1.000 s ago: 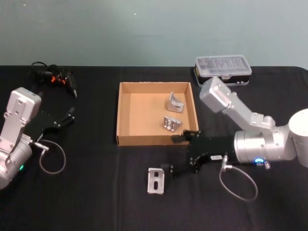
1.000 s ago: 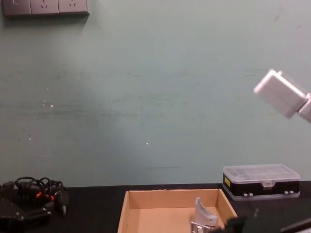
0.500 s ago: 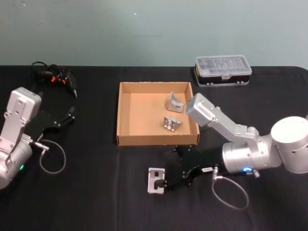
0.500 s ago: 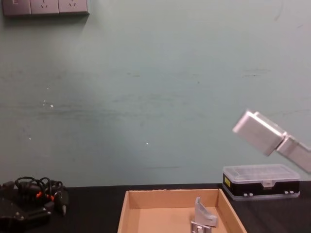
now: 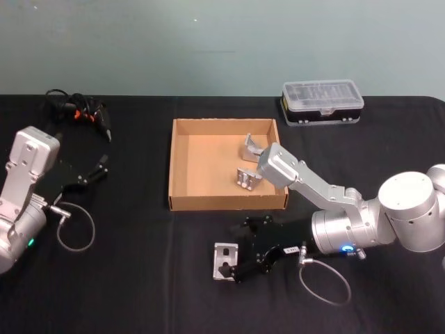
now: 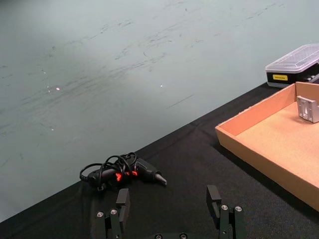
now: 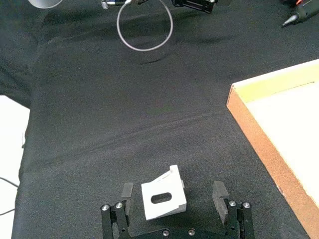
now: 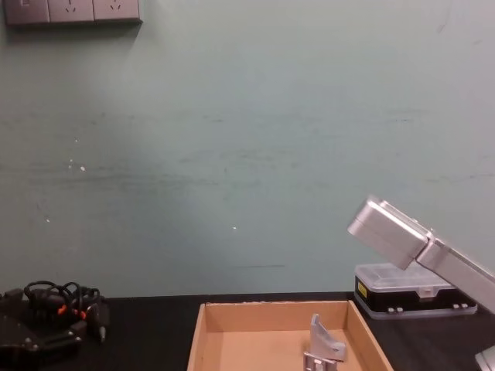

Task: Use one hand to pick up the angle iron from the table and place it into the box.

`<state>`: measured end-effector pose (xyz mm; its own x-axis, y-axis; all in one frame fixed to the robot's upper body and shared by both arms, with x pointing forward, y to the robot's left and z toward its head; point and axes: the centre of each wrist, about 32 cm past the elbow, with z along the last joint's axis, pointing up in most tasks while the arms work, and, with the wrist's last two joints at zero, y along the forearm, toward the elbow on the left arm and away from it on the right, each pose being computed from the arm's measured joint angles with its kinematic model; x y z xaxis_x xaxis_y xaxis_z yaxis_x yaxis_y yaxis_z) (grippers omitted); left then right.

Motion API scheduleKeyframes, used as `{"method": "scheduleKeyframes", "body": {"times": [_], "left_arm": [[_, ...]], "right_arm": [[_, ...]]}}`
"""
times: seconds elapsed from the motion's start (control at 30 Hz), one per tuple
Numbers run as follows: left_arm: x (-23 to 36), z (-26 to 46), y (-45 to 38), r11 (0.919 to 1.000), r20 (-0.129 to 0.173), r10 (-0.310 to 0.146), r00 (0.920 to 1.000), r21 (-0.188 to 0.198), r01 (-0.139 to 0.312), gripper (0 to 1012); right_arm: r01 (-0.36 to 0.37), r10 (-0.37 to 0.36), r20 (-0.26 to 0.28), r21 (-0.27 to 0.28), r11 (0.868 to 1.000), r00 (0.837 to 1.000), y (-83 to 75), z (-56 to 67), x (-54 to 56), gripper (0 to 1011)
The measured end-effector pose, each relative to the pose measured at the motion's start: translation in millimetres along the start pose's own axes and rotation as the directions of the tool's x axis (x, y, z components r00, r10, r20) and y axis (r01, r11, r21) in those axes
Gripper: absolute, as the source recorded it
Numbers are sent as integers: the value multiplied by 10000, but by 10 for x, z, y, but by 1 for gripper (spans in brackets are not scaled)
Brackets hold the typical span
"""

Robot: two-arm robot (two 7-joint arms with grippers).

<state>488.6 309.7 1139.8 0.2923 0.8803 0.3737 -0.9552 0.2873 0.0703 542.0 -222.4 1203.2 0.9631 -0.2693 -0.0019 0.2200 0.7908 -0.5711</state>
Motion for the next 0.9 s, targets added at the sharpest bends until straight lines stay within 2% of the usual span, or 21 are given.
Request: {"method": "scheduleKeyframes", "body": {"times": [0.13,0.27,0.33,0.37,0.4,0.5,0.57,0.6,0.63,0.9], "left_arm": [[0,0,0,10000,0,1,10000,-1,-1,1011],[0,0,0,10000,1,0,10000,-1,0,1011],[0,0,0,10000,0,0,10000,0,0,1011],[0,0,0,10000,0,0,10000,-1,0,1011],[0,0,0,10000,0,0,10000,0,0,1011],[0,0,0,10000,0,0,10000,0,0,1011],[0,0,0,10000,0,0,10000,-1,0,1011],[0,0,0,10000,0,0,10000,0,0,1011],[0,0,0,10000,0,0,10000,0,0,1011],[0,0,0,10000,0,0,10000,0,0,1011]], "right_arm": [[2,-2,1,-9,10000,10000,9,-4,-1,1004],[28,-28,5,-26,10000,10000,22,-7,-5,947],[69,-69,-5,-33,10000,10000,31,-8,-9,872],[86,-86,-9,-37,10000,10000,33,-9,-11,872],[89,-89,-11,-41,10000,10000,35,-10,-12,820],[112,-112,-26,-37,9999,9999,36,-10,-13,765],[117,-117,-35,-39,9999,9999,40,-14,-16,681],[118,-118,-38,-38,9999,9999,41,-16,-17,681],[139,-139,-40,-22,9999,9999,40,-20,-17,609],[241,-241,-62,59,9997,9997,45,-44,-24,367]]}}
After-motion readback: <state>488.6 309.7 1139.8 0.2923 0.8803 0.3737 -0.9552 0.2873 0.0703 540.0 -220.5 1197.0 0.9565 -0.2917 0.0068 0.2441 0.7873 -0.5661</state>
